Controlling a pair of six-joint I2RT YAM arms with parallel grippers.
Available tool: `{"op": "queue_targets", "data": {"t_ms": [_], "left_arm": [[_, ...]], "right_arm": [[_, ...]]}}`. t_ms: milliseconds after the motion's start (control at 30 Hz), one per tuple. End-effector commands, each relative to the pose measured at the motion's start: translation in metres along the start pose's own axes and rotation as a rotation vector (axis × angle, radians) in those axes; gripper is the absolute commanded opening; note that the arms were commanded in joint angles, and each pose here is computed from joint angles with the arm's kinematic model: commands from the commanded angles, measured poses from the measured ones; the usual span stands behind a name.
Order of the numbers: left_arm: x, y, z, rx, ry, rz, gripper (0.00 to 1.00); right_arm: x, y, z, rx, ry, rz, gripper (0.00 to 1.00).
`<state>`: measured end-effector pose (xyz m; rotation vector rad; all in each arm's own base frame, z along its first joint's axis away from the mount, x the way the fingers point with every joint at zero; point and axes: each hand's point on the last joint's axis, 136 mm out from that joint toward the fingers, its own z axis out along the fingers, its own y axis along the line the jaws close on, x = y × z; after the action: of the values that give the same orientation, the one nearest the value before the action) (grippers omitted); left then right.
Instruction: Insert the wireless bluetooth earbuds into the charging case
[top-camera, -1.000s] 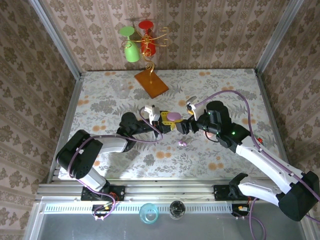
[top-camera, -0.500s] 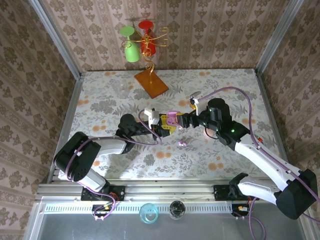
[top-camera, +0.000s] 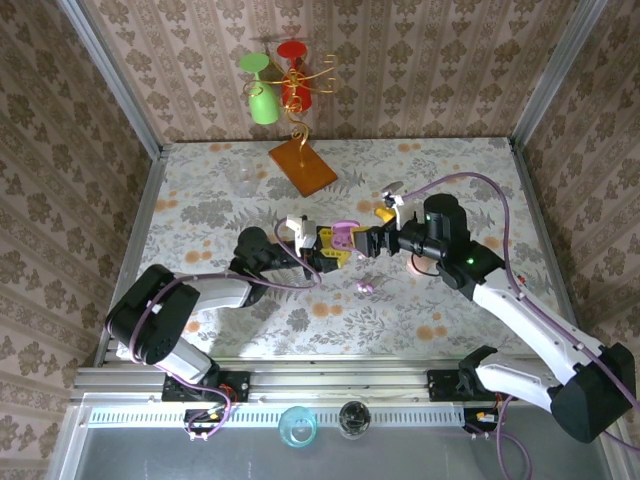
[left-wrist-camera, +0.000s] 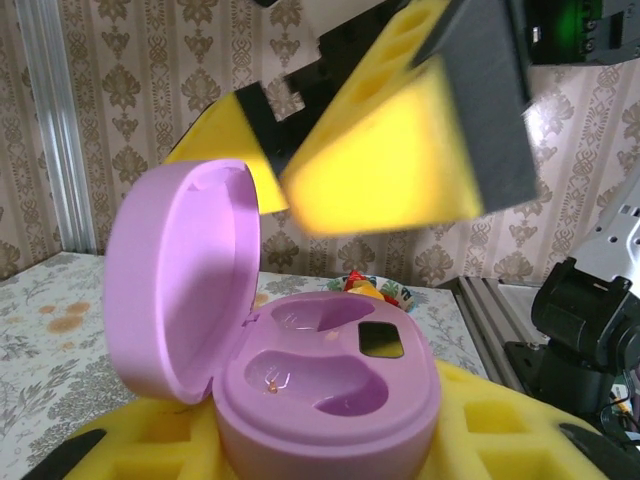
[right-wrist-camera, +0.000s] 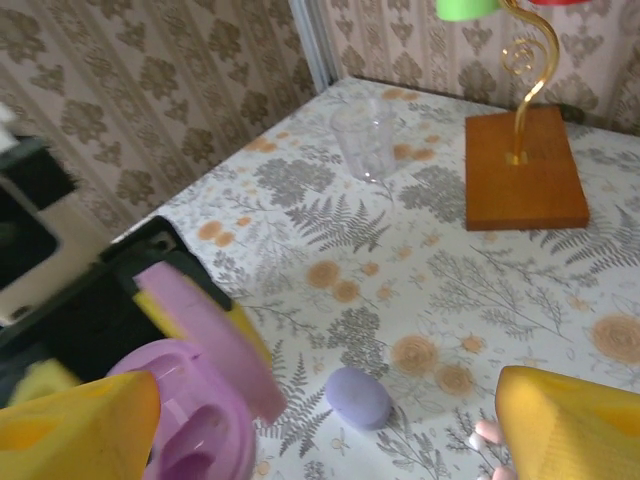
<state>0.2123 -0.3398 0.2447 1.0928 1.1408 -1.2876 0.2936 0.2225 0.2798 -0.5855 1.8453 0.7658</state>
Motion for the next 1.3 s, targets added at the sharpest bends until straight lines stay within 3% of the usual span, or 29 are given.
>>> {"op": "queue_targets", "data": {"t_ms": [0,167,300,367,533,800,1133,1267], "left_arm": [[-0.012,-0.005,-0.003,0.011,-0.028,0.025,0.26],[-0.012,-0.003,-0.006,-0.001,-0.029,0.028,0.26],[-0.012,0.000,-0.011,-0.028,-0.031,0.037,0.26],[-0.013,0.003,-0.016,-0.052,-0.033,0.044,0.26],[-0.011,0.007,-0.026,-0.088,-0.031,0.048,0.26],[-0.015,0.010,-0.041,-0.133,-0.038,0.063,0.26],[-0.020,0.016,-0.054,-0.170,-0.045,0.082,0.26],[-0.023,0.015,-0.055,-0.166,-0.049,0.079,0.25]], "right_arm": [[-0.008,0.015,-0.010,-0.075,-0.055,-0.009,0.89],[-0.004,0.006,-0.016,-0.039,-0.070,0.051,0.88],[0.012,-0.026,-0.019,0.093,-0.044,0.211,0.85],[0.032,-0.048,-0.021,0.203,0.005,0.294,0.84],[0.088,-0.064,-0.015,0.282,0.180,0.351,0.84],[0.172,-0.051,0.015,0.216,0.469,0.607,0.73],[0.237,-0.027,0.041,0.208,0.564,0.770,0.66],[0.240,-0.027,0.051,0.210,0.569,0.771,0.65]]}}
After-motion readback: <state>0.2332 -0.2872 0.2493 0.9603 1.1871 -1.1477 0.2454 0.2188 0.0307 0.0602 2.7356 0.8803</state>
